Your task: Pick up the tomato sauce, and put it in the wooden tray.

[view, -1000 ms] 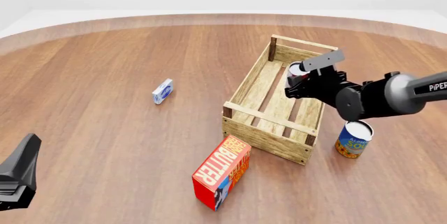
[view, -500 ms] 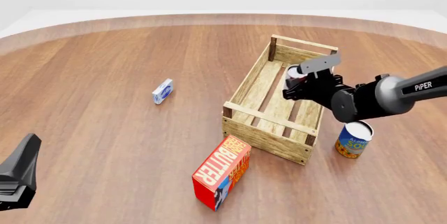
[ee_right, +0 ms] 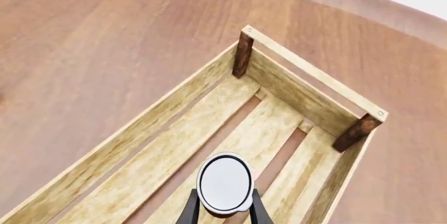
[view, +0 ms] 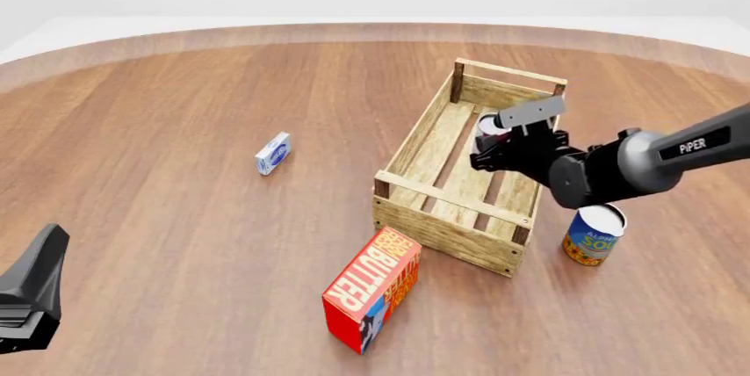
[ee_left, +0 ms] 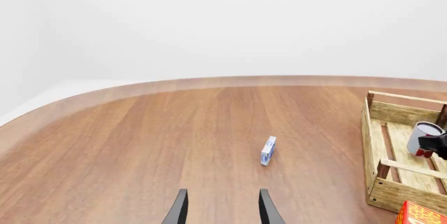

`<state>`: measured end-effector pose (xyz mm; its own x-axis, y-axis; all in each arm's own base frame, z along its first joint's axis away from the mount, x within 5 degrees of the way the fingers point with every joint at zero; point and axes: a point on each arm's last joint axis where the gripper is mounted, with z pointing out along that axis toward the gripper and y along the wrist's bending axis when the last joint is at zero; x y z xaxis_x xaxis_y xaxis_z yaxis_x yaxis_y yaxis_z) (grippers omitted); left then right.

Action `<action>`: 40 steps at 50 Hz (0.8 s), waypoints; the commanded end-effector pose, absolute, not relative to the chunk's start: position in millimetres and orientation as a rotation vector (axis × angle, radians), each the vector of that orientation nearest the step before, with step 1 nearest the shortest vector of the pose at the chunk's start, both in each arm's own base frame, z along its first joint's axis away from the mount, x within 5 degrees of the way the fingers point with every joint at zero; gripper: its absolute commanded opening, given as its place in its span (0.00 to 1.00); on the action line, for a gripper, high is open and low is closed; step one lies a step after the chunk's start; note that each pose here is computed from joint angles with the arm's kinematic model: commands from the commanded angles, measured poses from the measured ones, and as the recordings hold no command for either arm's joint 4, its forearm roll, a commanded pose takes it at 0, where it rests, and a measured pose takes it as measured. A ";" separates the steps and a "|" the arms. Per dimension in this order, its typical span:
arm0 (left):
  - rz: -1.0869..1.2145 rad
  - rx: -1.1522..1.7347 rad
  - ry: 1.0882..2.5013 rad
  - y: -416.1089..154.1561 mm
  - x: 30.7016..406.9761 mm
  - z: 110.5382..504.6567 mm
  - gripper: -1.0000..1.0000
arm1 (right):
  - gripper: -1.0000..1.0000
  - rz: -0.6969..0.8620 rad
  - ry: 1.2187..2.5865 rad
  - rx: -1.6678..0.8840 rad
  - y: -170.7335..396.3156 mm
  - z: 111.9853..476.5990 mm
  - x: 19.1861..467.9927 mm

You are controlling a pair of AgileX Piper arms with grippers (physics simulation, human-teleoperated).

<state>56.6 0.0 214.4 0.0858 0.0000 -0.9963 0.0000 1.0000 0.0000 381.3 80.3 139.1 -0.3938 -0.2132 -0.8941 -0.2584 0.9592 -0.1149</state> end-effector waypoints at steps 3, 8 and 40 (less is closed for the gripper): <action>0.000 0.000 1.485 0.0 56.6 214.4 1.00 | 0.00 0.062 1.993 -0.316 80.5 134.0 384.9; 0.000 0.000 1.485 0.0 56.6 214.4 1.00 | 0.00 0.068 1.993 -0.314 82.1 132.6 385.9; 0.000 0.000 1.485 0.0 56.6 214.4 1.00 | 0.00 0.067 1.998 -0.308 81.4 127.4 390.8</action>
